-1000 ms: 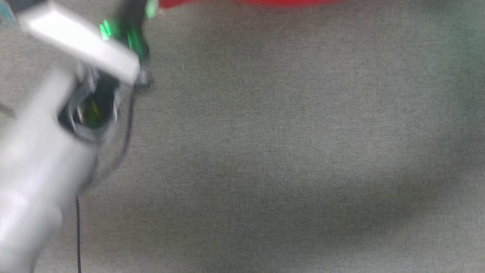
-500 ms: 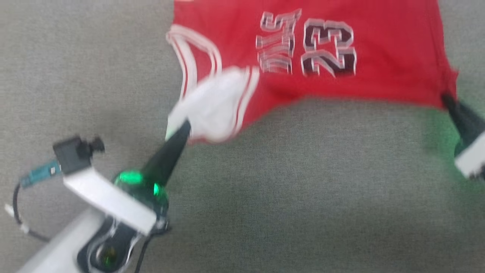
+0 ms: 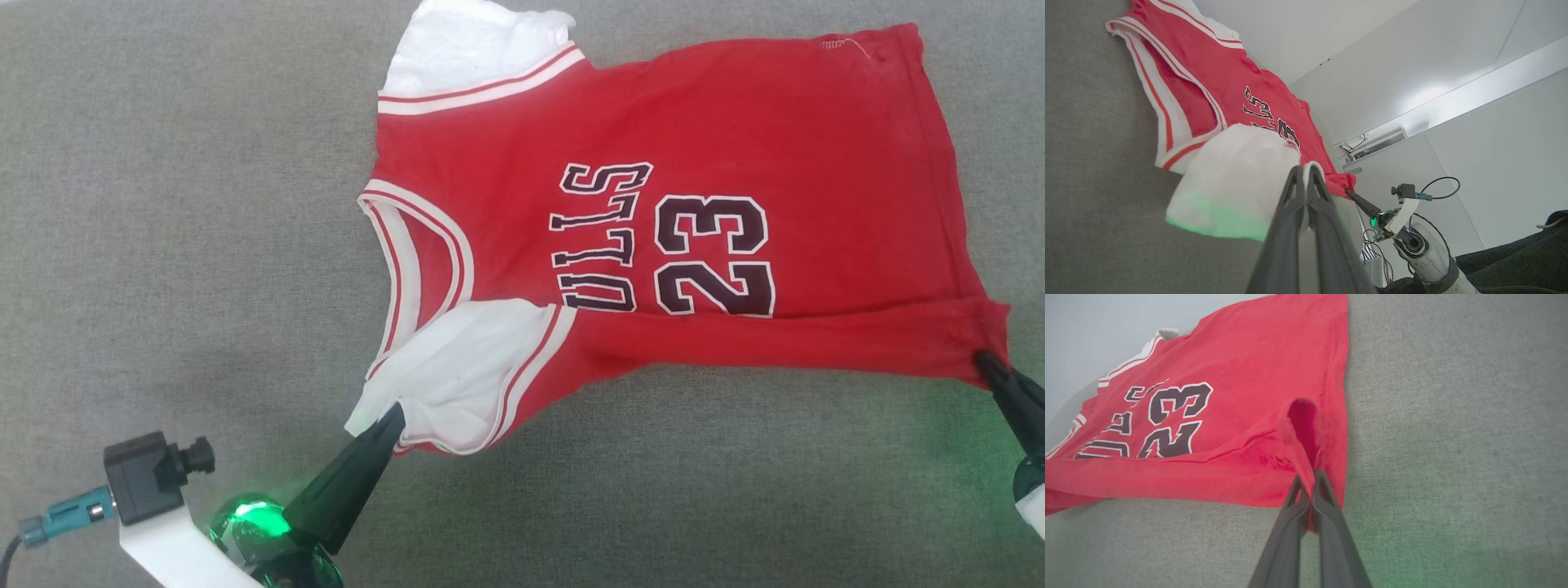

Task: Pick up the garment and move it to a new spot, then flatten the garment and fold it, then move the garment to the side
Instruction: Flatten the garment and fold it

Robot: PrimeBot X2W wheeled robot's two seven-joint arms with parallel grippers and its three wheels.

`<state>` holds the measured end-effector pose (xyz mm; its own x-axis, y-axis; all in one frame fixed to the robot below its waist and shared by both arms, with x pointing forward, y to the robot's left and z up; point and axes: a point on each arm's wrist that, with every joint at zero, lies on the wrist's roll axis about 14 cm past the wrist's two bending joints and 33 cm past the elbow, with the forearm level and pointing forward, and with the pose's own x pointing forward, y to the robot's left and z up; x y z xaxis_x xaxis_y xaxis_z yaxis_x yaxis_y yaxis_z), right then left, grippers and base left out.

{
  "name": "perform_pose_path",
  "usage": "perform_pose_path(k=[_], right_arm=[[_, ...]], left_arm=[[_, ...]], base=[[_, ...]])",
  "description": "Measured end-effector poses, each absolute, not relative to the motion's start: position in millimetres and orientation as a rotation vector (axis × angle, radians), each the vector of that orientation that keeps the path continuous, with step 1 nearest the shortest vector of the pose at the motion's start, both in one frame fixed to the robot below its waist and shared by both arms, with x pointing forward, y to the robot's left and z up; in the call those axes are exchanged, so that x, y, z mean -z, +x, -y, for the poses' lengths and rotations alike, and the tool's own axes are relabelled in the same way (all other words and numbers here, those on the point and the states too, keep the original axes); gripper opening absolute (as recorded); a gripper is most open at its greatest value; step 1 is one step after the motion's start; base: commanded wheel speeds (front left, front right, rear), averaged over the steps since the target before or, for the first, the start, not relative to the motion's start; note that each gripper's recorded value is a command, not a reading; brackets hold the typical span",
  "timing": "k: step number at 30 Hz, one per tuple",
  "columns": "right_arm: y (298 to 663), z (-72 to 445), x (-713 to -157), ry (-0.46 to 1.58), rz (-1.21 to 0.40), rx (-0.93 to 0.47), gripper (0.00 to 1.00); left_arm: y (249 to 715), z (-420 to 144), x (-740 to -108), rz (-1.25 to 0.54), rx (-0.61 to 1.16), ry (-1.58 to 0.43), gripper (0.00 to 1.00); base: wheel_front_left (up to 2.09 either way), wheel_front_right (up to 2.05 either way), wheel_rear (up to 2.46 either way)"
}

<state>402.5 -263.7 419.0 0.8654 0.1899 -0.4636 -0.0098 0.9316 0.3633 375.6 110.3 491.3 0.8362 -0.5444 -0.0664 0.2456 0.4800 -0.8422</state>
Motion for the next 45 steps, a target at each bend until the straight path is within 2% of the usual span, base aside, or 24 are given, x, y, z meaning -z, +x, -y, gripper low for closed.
perform_pose_path(k=[6,14,20,26,33,34,35,37,38,39,40,41,42,45], right_arm=[[409,262,-434,0.392,-0.475,-0.088,0.0],[459,265,-447,0.397,-0.424,-0.078,0.0],[482,272,-426,0.382,-0.447,-0.038,0.0],[493,275,-400,0.365,-0.481,-0.015,0.0],[503,274,-383,0.348,-0.493,-0.013,0.0],[503,274,-382,0.346,-0.491,-0.014,0.0],[503,274,-382,0.345,-0.492,-0.015,0.0],[502,273,-381,0.343,-0.492,-0.015,0.0],[501,273,-382,0.342,-0.488,-0.016,0.0],[500,272,-384,0.341,-0.486,-0.018,0.21],[499,271,-385,0.341,-0.483,-0.02,0.46],[498,271,-385,0.342,-0.482,-0.019,0.95],[497,271,-388,0.341,-0.473,-0.018,1.0],[491,270,-396,0.348,-0.449,-0.017,1.0]], left_arm=[[387,-105,-511,-0.284,0.555,-0.923,0.0],[466,-116,-529,-0.156,0.546,-0.851,0.0],[502,-126,-491,-0.188,0.457,-0.824,0.0],[519,-133,-452,-0.246,0.389,-0.807,0.0],[525,-138,-409,-0.329,0.358,-0.696,0.0],[526,-139,-406,-0.333,0.358,-0.674,0.11],[527,-140,-405,-0.334,0.355,-0.661,0.33],[528,-142,-402,-0.338,0.349,-0.633,0.54],[527,-142,-401,-0.341,0.354,-0.607,0.77],[526,-143,-401,-0.344,0.356,-0.59,1.0],[526,-144,-401,-0.344,0.355,-0.576,1.0],[526,-148,-402,-0.344,0.352,-0.554,1.0],[526,-153,-403,-0.346,0.349,-0.524,1.0],[523,-165,-409,-0.343,0.355,-0.44,1.0]], base=[[0.0,0.0,0.0],[0.0,0.0,0.0],[0.0,0.0,0.0],[0.0,0.0,0.0],[0.0,0.0,0.0],[0.0,0.0,0.0],[0.0,0.0,0.0],[0.0,0.0,0.0],[0.0,0.0,0.0],[0.0,0.0,0.0],[0.0,0.0,0.0],[0.0,0.0,0.0],[0.0,0.0,0.0],[0.0,0.0,0.0]])
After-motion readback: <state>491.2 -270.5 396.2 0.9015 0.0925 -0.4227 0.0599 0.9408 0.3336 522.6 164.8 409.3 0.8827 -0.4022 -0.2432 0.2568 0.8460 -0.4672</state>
